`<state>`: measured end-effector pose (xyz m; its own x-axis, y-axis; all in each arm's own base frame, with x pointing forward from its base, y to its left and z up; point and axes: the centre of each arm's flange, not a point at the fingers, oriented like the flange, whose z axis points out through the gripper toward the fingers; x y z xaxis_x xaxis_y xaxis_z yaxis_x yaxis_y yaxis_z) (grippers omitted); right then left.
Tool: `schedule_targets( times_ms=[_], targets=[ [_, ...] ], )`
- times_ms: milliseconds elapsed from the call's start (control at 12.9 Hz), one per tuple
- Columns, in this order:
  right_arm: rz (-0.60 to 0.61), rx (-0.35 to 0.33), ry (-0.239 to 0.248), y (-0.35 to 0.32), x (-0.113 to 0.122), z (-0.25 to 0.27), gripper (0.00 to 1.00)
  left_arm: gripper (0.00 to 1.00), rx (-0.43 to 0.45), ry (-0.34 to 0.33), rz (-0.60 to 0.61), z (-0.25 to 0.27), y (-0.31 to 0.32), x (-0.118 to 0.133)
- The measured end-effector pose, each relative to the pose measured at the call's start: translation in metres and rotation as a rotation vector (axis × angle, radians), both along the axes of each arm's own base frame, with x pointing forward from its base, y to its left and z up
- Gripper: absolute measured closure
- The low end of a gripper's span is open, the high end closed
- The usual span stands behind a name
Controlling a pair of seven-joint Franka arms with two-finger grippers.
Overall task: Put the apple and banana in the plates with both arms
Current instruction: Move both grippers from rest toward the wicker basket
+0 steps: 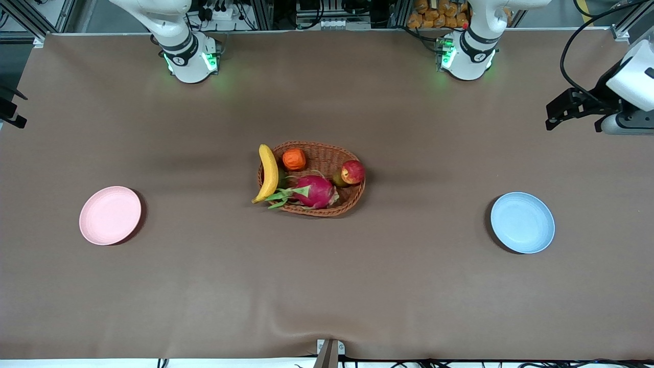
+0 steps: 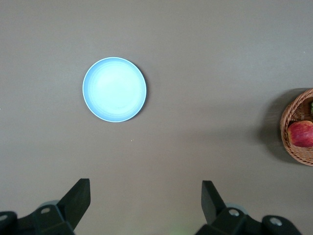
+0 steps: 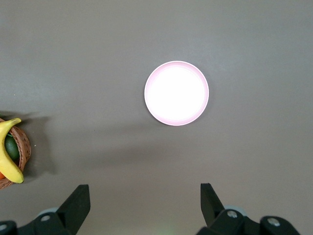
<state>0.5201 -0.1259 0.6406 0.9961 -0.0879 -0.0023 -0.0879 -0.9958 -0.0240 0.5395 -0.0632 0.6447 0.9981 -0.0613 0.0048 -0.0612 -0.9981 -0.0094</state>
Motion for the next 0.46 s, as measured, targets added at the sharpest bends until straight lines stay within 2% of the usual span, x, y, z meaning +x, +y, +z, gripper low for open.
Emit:
schedule_targets(
  times_ms=[465],
  targets=[
    [0.034, 0.002, 0.007, 0.017, 0.005, -0.003, 0.0, 0.0, 0.0, 0.015, -0.055, -0.009, -0.037, 0.0]
  ],
)
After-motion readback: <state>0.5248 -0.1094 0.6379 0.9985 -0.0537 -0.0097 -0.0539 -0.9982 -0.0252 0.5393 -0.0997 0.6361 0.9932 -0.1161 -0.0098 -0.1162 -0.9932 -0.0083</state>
